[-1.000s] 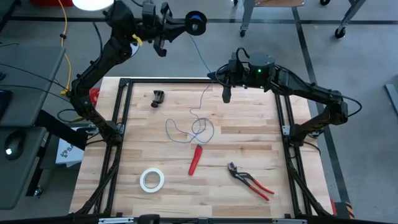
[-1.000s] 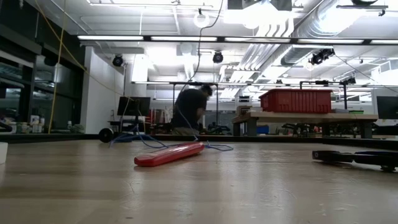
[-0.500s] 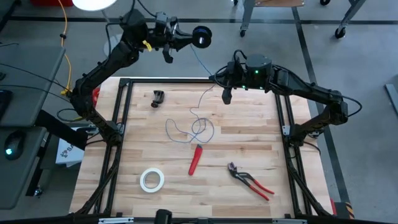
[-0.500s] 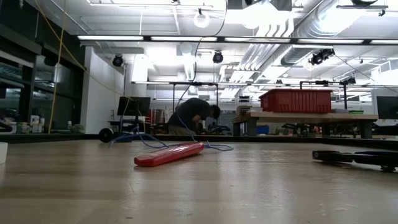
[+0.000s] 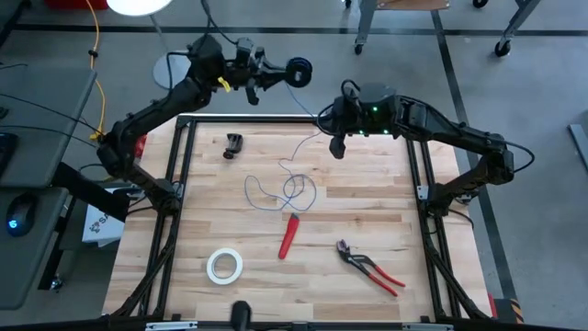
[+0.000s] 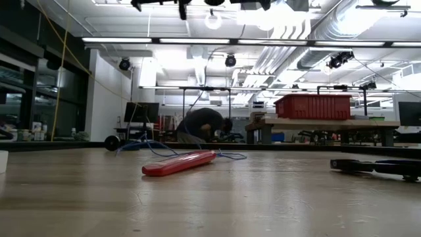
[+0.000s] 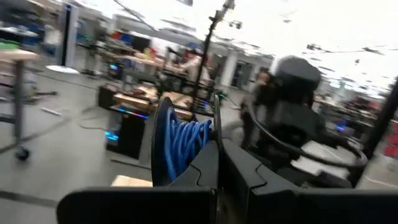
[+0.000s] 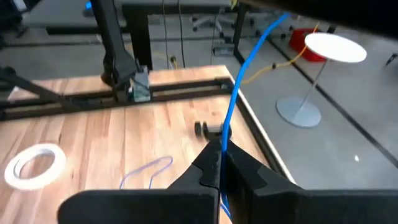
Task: Coil cords
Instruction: Coil the blue wire cable onto the black spool
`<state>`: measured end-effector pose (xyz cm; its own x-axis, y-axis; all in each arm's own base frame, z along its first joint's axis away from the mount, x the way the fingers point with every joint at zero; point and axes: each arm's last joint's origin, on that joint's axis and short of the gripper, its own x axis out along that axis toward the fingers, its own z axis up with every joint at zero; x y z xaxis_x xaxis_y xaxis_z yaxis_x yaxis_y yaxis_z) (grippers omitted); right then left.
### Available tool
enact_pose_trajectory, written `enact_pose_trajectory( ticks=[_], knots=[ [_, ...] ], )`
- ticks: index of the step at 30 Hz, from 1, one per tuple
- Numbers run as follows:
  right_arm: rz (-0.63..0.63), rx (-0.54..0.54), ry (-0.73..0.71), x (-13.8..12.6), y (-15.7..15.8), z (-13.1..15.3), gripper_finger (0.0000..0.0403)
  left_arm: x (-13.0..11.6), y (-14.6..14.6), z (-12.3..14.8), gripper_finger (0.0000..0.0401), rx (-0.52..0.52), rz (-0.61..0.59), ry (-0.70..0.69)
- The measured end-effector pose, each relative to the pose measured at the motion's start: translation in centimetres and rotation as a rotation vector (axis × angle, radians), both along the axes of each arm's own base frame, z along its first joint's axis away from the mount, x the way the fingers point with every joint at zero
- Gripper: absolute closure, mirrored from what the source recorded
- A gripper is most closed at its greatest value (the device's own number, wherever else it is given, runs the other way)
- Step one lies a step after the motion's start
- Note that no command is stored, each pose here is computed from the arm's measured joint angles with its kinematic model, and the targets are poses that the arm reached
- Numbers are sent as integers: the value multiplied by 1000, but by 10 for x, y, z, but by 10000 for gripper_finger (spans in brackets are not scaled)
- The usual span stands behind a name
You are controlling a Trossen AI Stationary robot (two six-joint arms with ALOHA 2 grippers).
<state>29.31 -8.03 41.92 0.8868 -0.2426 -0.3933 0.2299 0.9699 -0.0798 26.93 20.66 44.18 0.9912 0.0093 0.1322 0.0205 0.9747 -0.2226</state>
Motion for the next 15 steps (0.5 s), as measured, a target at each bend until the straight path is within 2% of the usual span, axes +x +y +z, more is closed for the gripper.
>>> enact_pose_trajectory(
  ticks=[5, 15],
  knots=[
    [0, 4, 15, 0, 0, -1, 403, -30, 0, 21, 401, 32, 87, -67],
    [-12, 1, -99, 9, -3, 5, 403, -70, -36, 61, 401, 107, 79, -187]
  ],
)
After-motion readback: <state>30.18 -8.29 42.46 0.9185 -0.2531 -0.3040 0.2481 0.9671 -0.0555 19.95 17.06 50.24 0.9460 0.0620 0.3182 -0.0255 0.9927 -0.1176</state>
